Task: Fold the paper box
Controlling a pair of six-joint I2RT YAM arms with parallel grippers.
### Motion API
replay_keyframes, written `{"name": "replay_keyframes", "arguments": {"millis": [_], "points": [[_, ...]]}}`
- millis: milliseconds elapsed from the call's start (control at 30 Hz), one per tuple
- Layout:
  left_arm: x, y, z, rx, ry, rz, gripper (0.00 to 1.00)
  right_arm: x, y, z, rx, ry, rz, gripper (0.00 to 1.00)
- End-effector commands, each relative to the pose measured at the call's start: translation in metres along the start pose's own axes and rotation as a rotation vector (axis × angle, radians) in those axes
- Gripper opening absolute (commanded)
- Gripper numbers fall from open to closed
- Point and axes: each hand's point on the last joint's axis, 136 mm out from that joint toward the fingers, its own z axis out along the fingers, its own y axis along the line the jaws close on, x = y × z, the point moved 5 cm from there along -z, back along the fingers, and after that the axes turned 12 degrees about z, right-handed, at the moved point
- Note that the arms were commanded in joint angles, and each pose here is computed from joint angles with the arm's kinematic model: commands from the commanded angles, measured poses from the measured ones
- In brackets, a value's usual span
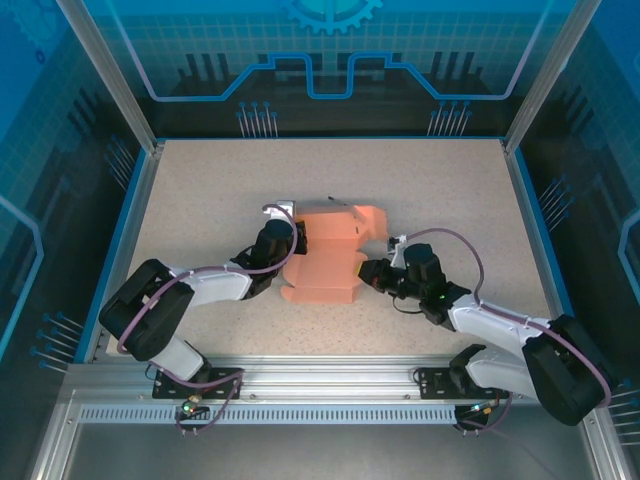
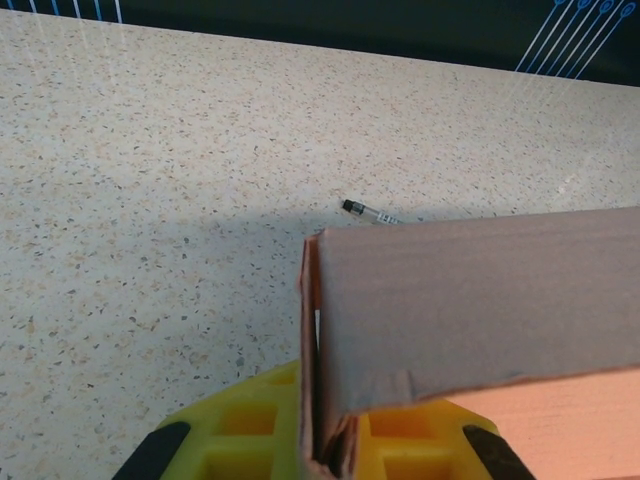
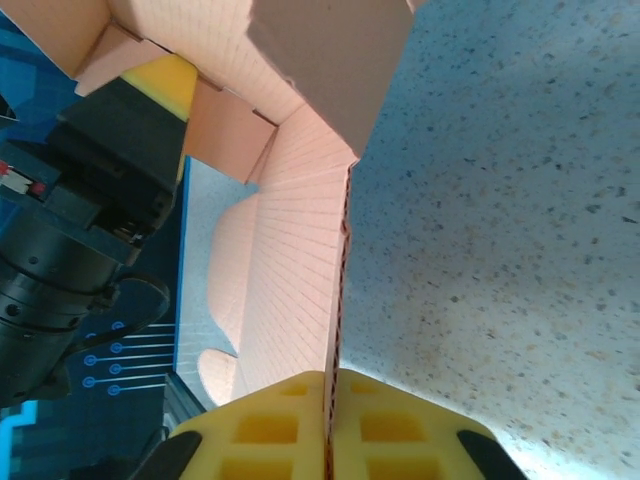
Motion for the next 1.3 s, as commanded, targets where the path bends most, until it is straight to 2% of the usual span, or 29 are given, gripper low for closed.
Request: {"name": "replay_keyframes", "arguments": {"millis": [0,267,500,667,833,1033,1267], "points": [[-0.005,-0.002,-0.003,0.006,-0.003,0.01,0.0,-0.015,0.014,-0.008,0.001,-0.068,-0.083,0.13],[-0.005,-0.002,-0.004,0.004,-0.004,0.01,0.0,-0.024,-0.002,-0.023,0.18,-0.099,-0.233,0.38],[-0.004,-0.003,-0.004,0.008,-0.001,0.014,0.0,-0.038,0.007,-0.048,0.312,-0.171,-0.449,0.5],[-0.004,-0.002,-0.005,0.008,-0.003,0.013,0.0,-0.051,0.016,-0.062,0.377,-0.213,-0.554,0.52],[-0.004,-0.002,-0.006,0.011,-0.001,0.017,0.0,-0.052,0.031,-0.059,0.338,-0.173,-0.622,0.53],[-0.005,-0.004,-0.005,0.02,-0.003,0.014,0.0,-0.069,0.032,-0.063,0.44,-0.218,-0.683,0.59],[-0.006,-0.004,-0.006,0.023,-0.004,0.013,0.0,-0.086,0.035,-0.04,0.407,-0.13,-0.714,0.58]]}}
